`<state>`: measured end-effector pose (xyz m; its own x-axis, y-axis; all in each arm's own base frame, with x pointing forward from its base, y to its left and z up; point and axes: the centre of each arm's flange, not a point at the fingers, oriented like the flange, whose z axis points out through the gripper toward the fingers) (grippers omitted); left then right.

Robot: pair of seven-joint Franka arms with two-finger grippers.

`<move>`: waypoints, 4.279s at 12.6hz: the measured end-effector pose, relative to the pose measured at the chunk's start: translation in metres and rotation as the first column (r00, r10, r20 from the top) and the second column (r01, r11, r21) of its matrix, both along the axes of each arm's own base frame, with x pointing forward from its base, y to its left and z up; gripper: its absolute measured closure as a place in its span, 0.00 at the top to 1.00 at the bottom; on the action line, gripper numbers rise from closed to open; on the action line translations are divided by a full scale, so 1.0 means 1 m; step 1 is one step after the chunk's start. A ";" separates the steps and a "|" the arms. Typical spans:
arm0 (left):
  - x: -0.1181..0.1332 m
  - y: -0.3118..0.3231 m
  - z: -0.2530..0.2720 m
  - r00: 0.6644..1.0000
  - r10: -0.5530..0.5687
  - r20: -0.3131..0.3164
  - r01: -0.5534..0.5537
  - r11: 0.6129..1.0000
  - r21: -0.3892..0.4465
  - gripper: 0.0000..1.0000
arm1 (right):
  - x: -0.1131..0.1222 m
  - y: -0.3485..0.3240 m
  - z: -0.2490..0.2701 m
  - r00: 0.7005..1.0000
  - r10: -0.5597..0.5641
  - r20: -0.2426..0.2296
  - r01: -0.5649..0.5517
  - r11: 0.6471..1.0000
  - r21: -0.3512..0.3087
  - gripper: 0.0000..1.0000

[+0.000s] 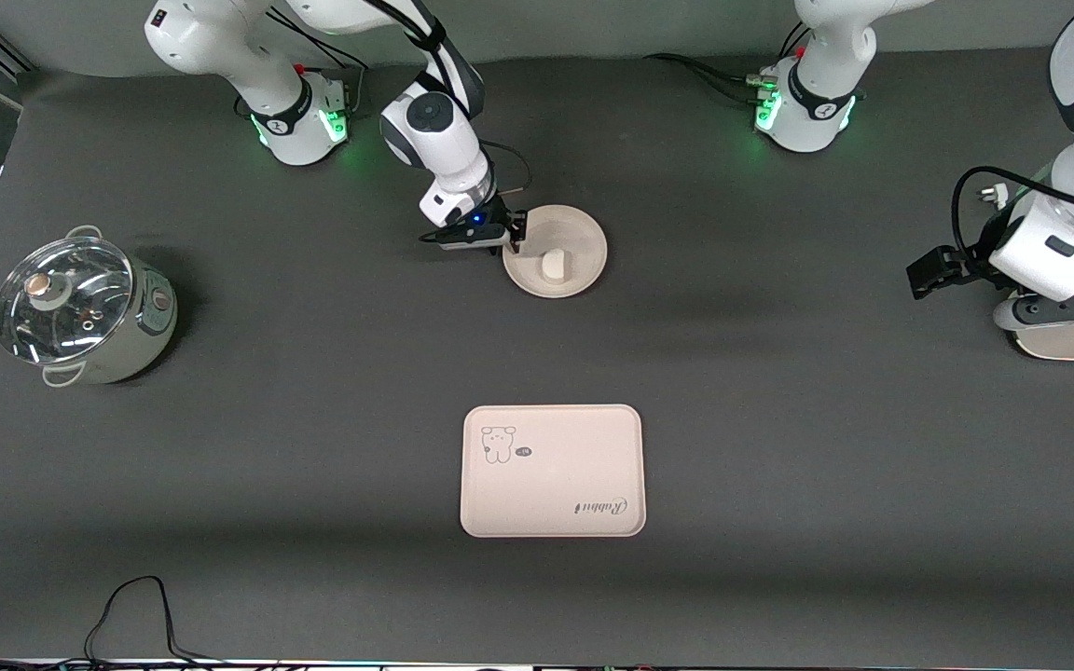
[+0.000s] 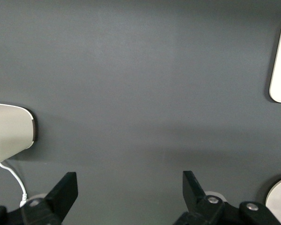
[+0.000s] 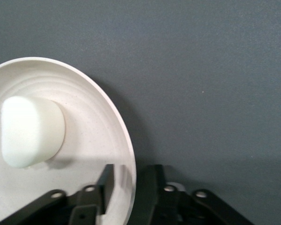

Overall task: Place bun in plate and plate on tray
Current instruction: 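Grip the plate rim with the right gripper and lift, then carry the plate with the right gripper onto the white tray, then open the right gripper to release the plate on the tray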

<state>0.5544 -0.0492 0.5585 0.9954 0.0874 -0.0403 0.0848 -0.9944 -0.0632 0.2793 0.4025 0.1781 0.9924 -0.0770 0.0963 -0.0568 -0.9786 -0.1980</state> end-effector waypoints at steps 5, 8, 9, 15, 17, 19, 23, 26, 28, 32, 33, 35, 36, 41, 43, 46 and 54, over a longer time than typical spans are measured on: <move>-0.005 -0.018 -0.002 0.999 -0.033 -0.025 0.033 0.999 0.003 1.00 | 0.003 0.003 0.003 1.000 -0.002 0.005 0.002 1.000 0.009 0.04; -0.006 -0.020 -0.003 0.999 -0.038 -0.030 0.038 0.999 0.003 1.00 | 0.003 0.005 0.006 1.000 -0.003 0.007 0.002 1.000 0.014 0.04; -0.006 -0.020 -0.003 0.999 -0.037 -0.030 0.037 0.999 0.003 1.00 | 0.005 0.006 0.011 1.000 -0.004 0.007 0.004 1.000 0.018 0.04; -0.004 -0.021 -0.001 0.999 -0.038 -0.017 0.038 0.999 0.002 1.00 | 0.028 0.002 0.121 1.000 0.024 -0.019 -0.023 0.997 0.070 0.04; -0.002 -0.020 0.003 0.999 -0.037 -0.006 0.037 0.999 0.000 1.00 | 0.031 -0.004 0.153 1.000 0.023 -0.008 -0.022 0.995 0.099 0.04; 0.001 -0.019 0.006 0.999 -0.035 0.002 0.035 0.999 -0.004 1.00 | 0.037 -0.006 0.163 1.000 0.018 0.006 -0.019 0.993 0.116 0.04; 0.002 -0.024 0.006 0.999 -0.044 0.003 0.044 0.999 -0.005 1.00 | 0.114 -0.019 0.162 1.000 -0.017 0.026 0.013 0.990 0.139 0.04; 0.002 -0.023 0.005 0.999 -0.044 0.002 0.044 0.999 -0.005 1.00 | 0.200 -0.009 0.169 0.999 -0.053 -0.005 0.053 0.989 0.138 0.04; 0.002 -0.023 0.005 0.999 -0.043 0.001 0.043 0.999 -0.006 1.00 | 0.251 -0.001 0.171 0.997 -0.079 -0.002 0.078 0.986 0.148 0.04; 0.002 -0.022 0.005 0.999 -0.041 0.001 0.041 0.999 -0.006 1.00 | 0.349 -0.003 0.161 0.995 -0.097 0.028 0.091 0.982 0.163 0.04; 0.002 -0.022 0.005 0.999 -0.041 0.002 0.041 0.999 -0.006 1.00 | 0.364 -0.006 0.158 0.995 -0.101 0.025 0.095 0.982 0.162 0.04; 0.003 -0.022 0.005 0.999 -0.041 0.003 0.041 0.999 -0.006 1.00 | 0.387 -0.014 0.146 0.994 -0.106 0.028 0.101 0.982 0.160 0.04; 0.003 -0.021 0.006 0.999 -0.040 0.005 0.040 0.999 -0.006 1.00 | 0.391 -0.016 0.136 0.995 -0.100 0.024 0.095 0.983 0.154 0.04; 0.005 -0.018 0.006 0.999 -0.034 0.017 0.034 0.999 -0.008 1.00 | 0.396 -0.016 0.059 0.992 -0.117 0.041 0.111 0.984 0.136 0.04; 0.005 -0.017 0.006 0.999 -0.033 0.017 0.033 0.999 -0.008 1.00 | 0.395 -0.018 0.029 0.991 -0.127 0.048 0.120 0.984 0.129 0.04; 0.006 -0.016 0.006 0.999 -0.031 0.017 0.031 0.999 -0.009 1.00 | 0.395 -0.020 0.010 0.990 -0.133 0.051 0.126 0.984 0.123 0.04; 0.006 -0.014 0.005 0.999 -0.028 0.017 0.028 1.000 -0.010 1.00 | 0.402 -0.012 0.075 0.994 -0.107 0.033 0.101 0.984 0.144 0.80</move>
